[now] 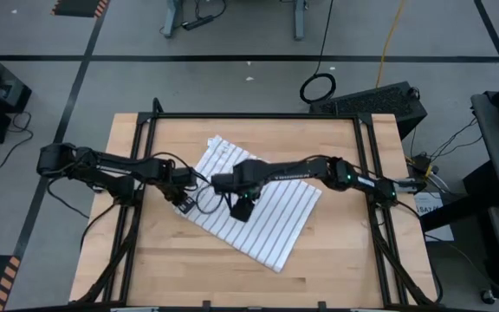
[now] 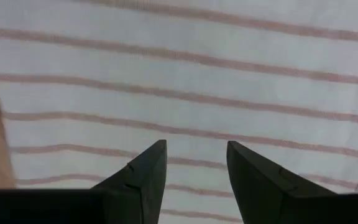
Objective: Roll towel
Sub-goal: Roll the white towel
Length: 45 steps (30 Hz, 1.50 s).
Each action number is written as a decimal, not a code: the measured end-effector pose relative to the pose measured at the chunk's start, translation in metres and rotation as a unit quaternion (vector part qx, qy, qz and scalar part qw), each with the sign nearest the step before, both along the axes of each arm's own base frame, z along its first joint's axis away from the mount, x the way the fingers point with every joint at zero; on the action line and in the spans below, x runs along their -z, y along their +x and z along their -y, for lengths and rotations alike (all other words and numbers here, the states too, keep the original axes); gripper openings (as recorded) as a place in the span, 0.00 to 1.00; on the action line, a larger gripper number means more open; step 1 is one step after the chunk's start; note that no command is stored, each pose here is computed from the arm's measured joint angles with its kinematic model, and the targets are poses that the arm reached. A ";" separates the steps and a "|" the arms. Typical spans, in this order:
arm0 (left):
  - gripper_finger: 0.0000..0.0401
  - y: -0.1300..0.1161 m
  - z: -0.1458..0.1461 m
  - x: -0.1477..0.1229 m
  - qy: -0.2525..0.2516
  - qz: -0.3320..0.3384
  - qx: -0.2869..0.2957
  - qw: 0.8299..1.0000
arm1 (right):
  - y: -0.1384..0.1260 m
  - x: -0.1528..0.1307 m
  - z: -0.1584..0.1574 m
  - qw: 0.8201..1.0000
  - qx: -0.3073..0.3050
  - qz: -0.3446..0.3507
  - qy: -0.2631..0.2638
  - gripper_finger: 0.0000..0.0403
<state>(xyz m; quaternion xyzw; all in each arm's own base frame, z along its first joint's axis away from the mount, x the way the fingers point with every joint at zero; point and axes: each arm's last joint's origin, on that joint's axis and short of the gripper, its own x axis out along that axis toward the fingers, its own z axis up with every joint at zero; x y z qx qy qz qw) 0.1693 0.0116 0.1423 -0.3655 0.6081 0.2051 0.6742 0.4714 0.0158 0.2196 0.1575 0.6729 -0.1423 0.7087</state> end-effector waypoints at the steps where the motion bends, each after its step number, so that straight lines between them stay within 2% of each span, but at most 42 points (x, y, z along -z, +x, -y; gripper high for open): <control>1: 0.15 0.000 0.000 -0.002 -0.001 0.007 -0.001 1.000 | 0.000 0.003 -0.003 1.000 -0.004 -0.002 -0.006 0.39; 4: 0.26 -0.004 0.000 -0.007 -0.008 0.013 -0.014 1.000 | 0.002 0.014 -0.009 1.000 -0.008 0.005 -0.010 0.38; 8: 0.39 -0.012 0.003 -0.014 -0.057 0.014 -0.009 0.998 | 0.003 0.037 -0.008 1.000 0.014 0.002 -0.005 0.32; 11: 0.44 -0.020 0.005 -0.020 -0.084 0.006 -0.011 0.996 | 0.000 0.051 -0.004 1.000 0.023 -0.013 -0.003 0.25; 14: 0.45 -0.028 0.005 -0.024 -0.081 -0.001 -0.023 0.996 | -0.003 0.065 -0.001 0.999 0.025 -0.024 0.002 0.16; 20: 0.42 -0.031 0.002 -0.028 -0.020 0.008 -0.025 0.999 | -0.007 0.080 -0.003 0.996 0.067 -0.031 0.050 0.01; 26: 0.32 -0.028 -0.001 -0.023 0.033 -0.002 -0.006 0.999 | -0.008 0.081 -0.016 0.990 0.128 -0.037 0.054 0.02; 31: 0.22 -0.015 -0.009 -0.016 0.062 0.019 0.038 0.997 | -0.010 0.082 -0.034 0.982 0.169 -0.046 0.069 0.00; 36: 0.15 -0.003 -0.027 -0.005 0.107 0.018 0.017 0.994 | -0.012 0.083 -0.049 0.968 0.229 -0.058 0.082 0.01; 38: 0.13 0.001 -0.037 -0.007 0.110 0.021 0.003 0.994 | -0.012 0.083 -0.055 0.961 0.255 -0.063 0.085 0.01; 41: 0.12 0.006 -0.050 -0.024 0.099 0.040 -0.021 0.994 | -0.013 0.083 -0.060 0.951 0.290 -0.066 0.090 0.01; 45: 0.16 0.005 -0.053 -0.054 0.055 0.053 -0.041 0.996 | -0.011 0.083 -0.054 0.952 0.284 -0.065 0.097 0.01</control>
